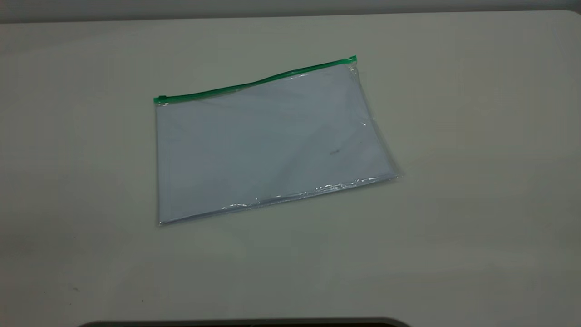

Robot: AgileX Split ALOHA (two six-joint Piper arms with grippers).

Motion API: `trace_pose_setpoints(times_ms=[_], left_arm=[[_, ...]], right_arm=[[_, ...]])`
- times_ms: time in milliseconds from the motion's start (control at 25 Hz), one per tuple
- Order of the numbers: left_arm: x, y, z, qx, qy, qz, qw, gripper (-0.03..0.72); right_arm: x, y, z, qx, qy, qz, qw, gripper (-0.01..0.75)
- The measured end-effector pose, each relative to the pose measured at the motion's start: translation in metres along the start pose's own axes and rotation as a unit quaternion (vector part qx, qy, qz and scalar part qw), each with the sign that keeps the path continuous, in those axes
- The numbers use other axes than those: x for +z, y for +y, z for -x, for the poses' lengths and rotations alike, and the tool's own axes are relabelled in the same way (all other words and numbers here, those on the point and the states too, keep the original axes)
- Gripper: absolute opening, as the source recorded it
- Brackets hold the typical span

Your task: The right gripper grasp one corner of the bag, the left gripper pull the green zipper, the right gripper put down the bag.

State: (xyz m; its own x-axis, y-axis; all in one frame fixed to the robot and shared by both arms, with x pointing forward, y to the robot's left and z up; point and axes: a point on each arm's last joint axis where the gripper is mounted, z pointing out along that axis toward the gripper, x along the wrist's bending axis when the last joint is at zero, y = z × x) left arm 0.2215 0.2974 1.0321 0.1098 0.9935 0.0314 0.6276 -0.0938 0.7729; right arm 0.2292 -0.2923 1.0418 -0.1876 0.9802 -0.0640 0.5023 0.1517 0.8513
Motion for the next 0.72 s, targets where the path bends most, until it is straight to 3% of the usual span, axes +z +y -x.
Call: trace_pose_setpoints(times_ms=[720], left_arm=[[0.0000, 0.0000, 0.0000, -0.001, 0.000, 0.000, 1.000, 0.574]], right_arm=[[0.0000, 0.0002, 0.0007, 0.005, -0.004, 0.001, 1.000, 0.524]])
